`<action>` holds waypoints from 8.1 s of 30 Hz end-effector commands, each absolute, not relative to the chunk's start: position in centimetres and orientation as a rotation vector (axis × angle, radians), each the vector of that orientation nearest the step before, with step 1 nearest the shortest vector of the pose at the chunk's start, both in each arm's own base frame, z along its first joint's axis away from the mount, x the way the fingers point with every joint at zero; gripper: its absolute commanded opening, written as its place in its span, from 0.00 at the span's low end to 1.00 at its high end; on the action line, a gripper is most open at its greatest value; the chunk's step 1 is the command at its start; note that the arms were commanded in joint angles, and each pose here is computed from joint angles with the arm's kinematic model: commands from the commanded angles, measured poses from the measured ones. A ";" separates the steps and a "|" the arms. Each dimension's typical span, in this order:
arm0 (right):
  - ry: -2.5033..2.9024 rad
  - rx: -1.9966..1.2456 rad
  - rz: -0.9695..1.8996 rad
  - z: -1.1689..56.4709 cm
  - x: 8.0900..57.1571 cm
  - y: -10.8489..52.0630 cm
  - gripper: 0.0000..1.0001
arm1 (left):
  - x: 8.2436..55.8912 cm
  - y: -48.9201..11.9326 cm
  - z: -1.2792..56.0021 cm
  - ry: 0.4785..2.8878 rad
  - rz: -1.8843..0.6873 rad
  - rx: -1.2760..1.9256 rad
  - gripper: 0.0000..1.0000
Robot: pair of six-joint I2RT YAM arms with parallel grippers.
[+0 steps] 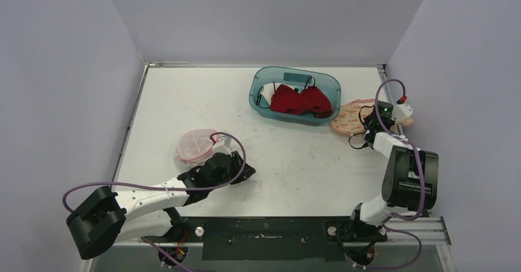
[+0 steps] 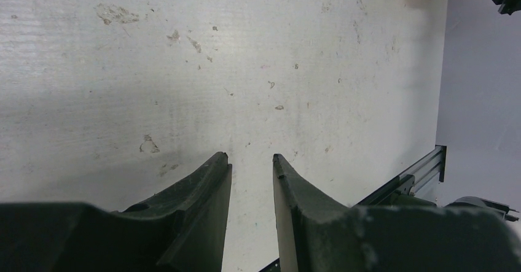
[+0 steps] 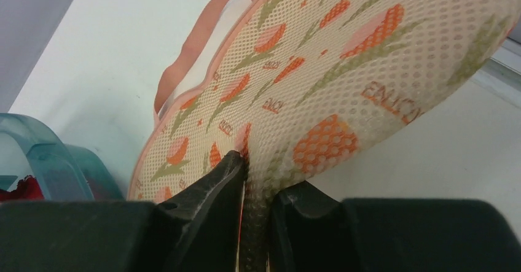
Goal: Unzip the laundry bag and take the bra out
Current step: Place the laundry bag at the center of the board, then move the bin to the center of the board, then move the laundry bag to the center of the board, then pick up the laundry bag at the center of the board.
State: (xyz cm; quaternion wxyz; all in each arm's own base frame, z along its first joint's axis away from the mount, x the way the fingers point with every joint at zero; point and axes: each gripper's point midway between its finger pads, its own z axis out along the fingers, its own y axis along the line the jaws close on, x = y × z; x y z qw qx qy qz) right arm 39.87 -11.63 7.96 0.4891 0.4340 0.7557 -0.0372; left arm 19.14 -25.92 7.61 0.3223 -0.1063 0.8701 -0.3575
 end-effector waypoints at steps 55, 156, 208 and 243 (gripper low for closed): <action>2.002 1.016 -0.150 4.4 38.9 -8.9 0.69 | 18.9 -28.0 11.4 2.197 -0.994 -0.217 0.30; 1.857 0.834 -0.110 8.2 40.1 -5.0 0.89 | 21.5 -13.2 14.4 1.985 -0.634 -0.525 0.75; 1.732 -0.051 0.371 22.9 28.1 24.4 0.90 | 22.2 -10.6 15.8 2.064 -0.334 -0.510 0.97; 2.185 0.041 1.358 12.5 26.3 49.5 0.82 | 18.2 -2.6 19.9 1.773 -0.355 -0.786 0.91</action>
